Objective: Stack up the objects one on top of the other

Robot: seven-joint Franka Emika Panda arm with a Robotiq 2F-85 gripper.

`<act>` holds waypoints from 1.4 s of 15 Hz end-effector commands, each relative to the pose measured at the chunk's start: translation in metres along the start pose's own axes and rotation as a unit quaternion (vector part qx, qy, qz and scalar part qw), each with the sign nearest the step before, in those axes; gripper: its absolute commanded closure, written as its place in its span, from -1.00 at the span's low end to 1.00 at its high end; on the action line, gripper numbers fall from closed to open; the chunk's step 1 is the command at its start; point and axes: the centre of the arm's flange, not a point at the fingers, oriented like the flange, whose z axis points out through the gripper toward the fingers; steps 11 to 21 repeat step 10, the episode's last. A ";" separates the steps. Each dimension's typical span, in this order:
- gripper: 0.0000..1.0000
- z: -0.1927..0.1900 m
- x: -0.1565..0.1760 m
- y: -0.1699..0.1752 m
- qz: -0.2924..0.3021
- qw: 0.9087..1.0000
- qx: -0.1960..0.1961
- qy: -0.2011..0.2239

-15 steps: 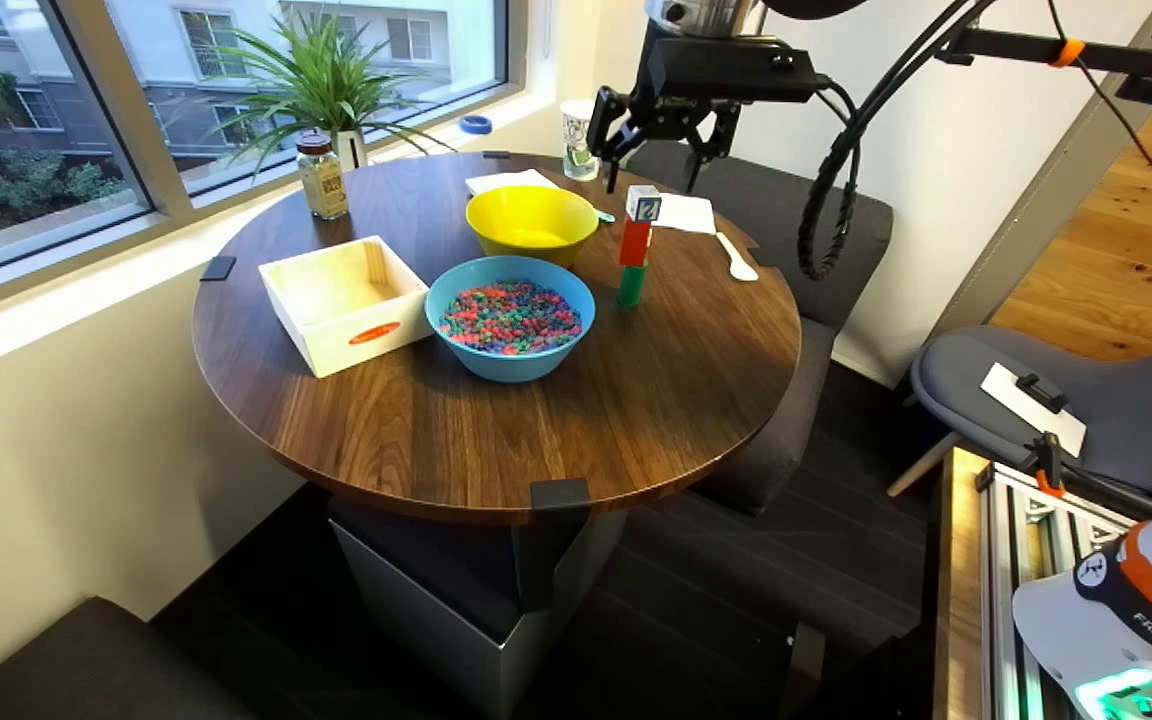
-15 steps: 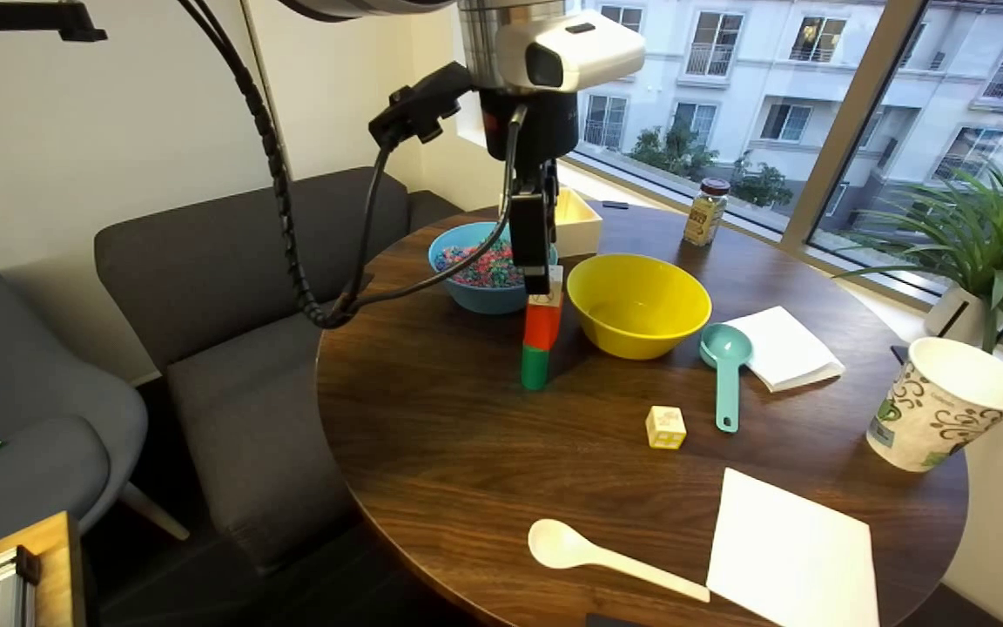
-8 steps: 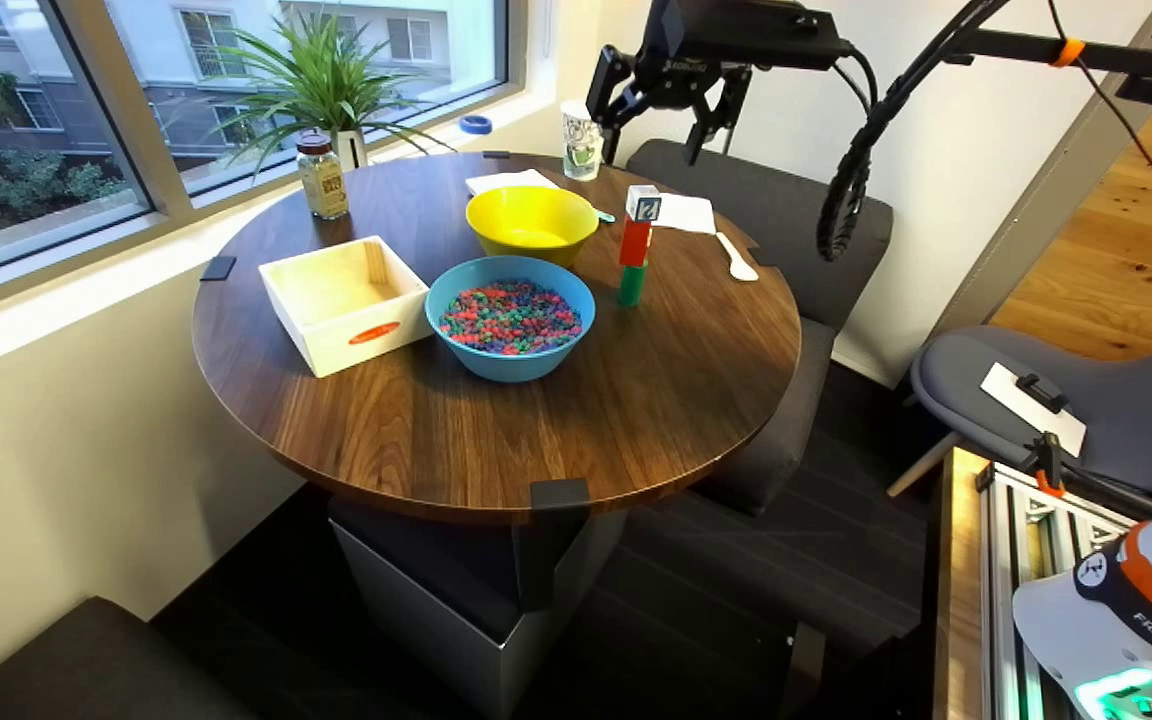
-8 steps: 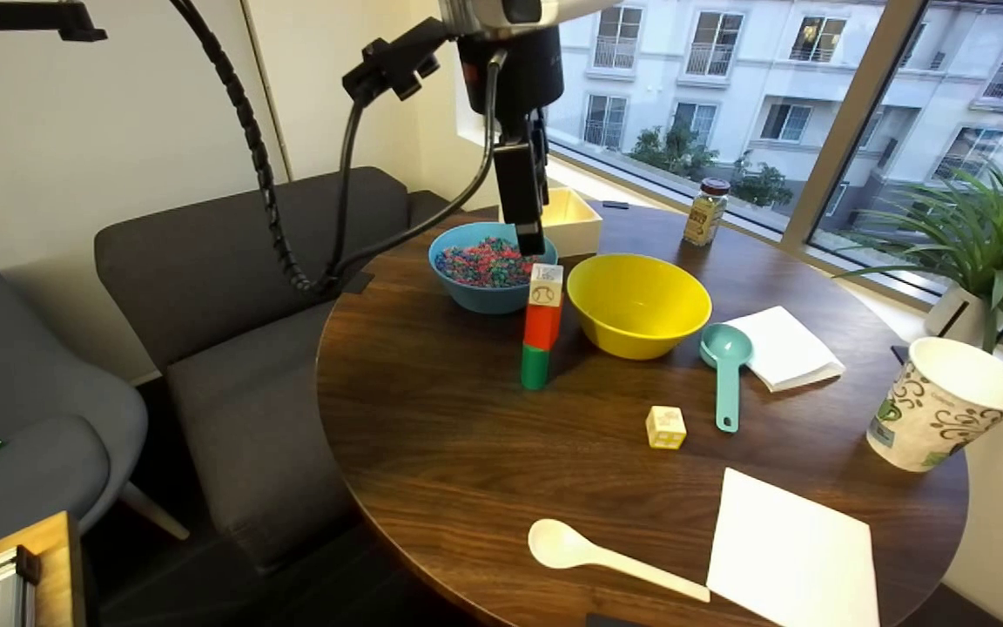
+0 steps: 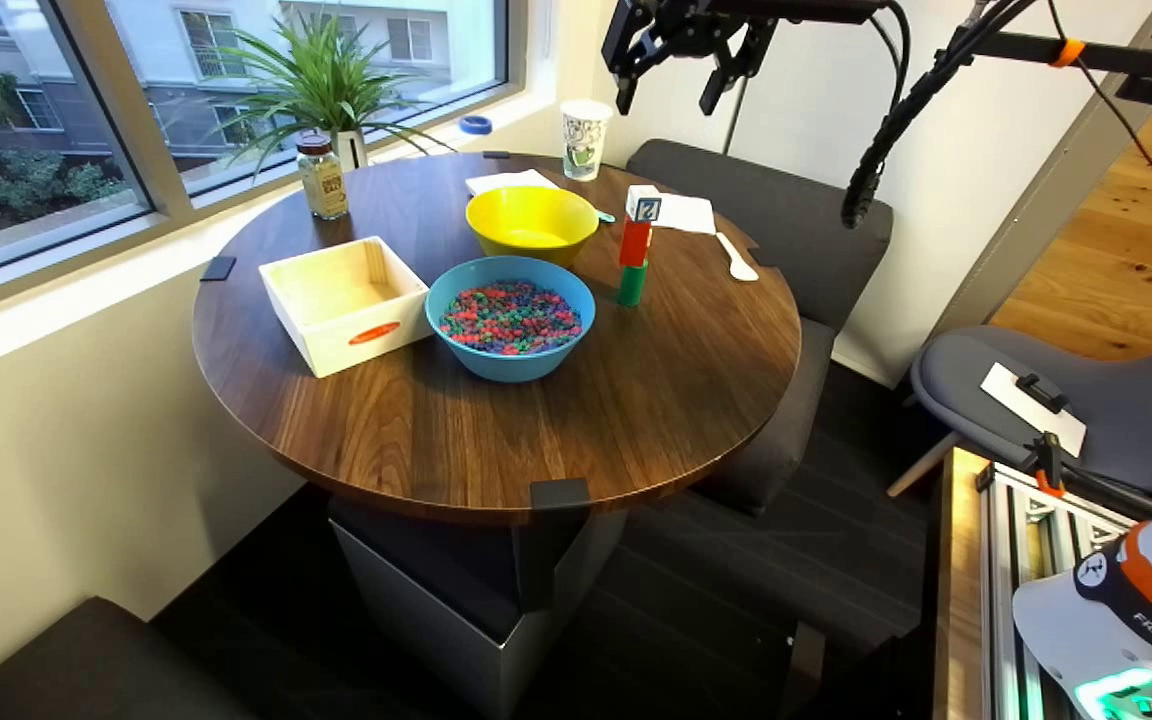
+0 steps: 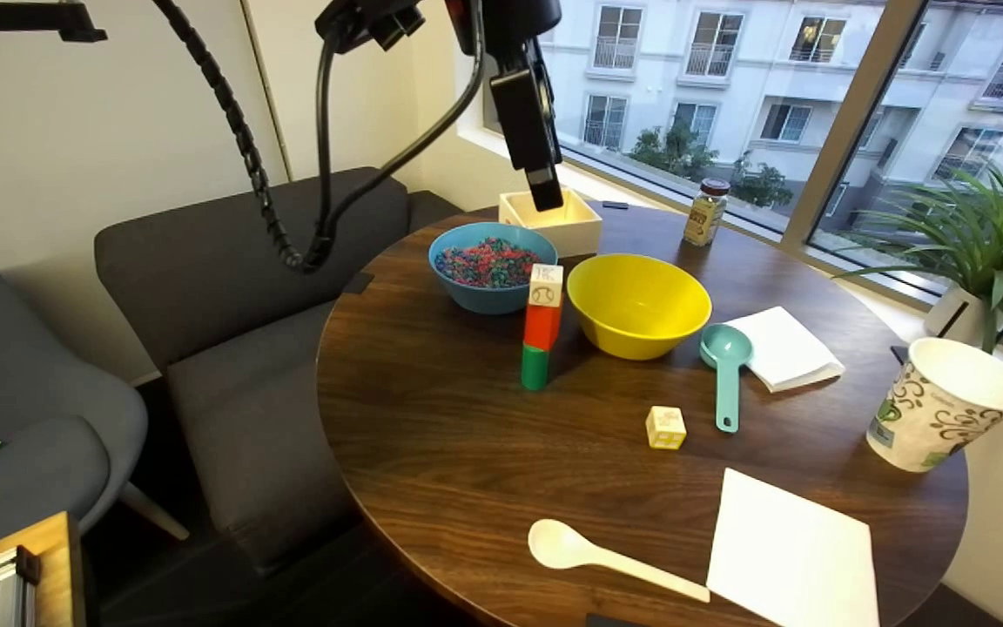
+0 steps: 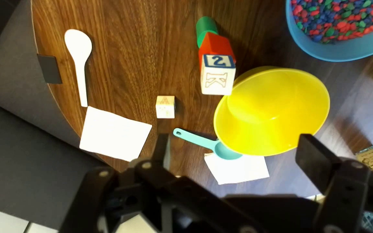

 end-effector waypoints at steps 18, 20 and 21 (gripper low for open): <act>-1.00 -0.030 0.000 0.003 0.007 0.999 0.005 0.032; -1.00 -0.030 0.000 0.003 0.007 0.999 0.005 0.032; -1.00 -0.030 0.000 0.003 0.007 0.999 0.005 0.032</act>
